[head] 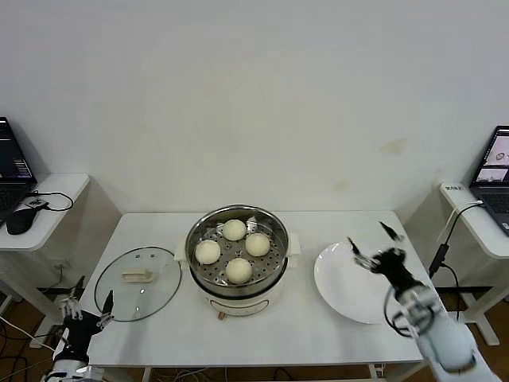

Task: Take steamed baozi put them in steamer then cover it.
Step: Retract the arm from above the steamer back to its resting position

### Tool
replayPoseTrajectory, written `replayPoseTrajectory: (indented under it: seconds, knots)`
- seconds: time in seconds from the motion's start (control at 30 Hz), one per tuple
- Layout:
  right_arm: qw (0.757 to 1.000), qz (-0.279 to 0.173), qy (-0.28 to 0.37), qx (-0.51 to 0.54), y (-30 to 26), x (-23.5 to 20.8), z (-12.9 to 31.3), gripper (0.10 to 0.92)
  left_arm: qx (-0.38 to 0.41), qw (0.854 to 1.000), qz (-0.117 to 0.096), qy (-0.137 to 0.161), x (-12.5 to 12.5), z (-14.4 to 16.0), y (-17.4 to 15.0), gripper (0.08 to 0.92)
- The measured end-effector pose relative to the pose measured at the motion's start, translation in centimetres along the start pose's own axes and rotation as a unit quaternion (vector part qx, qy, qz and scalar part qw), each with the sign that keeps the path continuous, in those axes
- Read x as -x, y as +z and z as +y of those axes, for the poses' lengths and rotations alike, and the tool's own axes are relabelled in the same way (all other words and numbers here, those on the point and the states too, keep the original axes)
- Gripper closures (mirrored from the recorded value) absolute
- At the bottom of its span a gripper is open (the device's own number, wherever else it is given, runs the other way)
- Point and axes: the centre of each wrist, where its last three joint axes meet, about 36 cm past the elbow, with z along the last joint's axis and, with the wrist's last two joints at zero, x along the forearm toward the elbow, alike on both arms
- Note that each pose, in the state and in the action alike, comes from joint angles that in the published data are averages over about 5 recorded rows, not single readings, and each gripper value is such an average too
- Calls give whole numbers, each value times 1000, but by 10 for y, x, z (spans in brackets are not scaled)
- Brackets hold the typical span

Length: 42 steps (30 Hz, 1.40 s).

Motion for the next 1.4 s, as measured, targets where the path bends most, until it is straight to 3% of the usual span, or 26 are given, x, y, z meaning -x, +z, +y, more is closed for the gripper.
replayPoseTrajectory:
  seconds: [0.23,0.5,0.83,1.4]
  knots:
    - [999,28,44,-3,22,-49,-6,199,112,992,-37,46,14,-17,21,177]
    - [997,45,68,-4,32,-78,-8,200,165,983,-58,62,44,-21,32,177]
    - [994,67,84,-3,41,-101,-8,200,190,978,-64,64,84,-19,41,177]
    - [992,85,90,0,50,-114,-7,200,191,977,-64,74,118,-29,41,177]
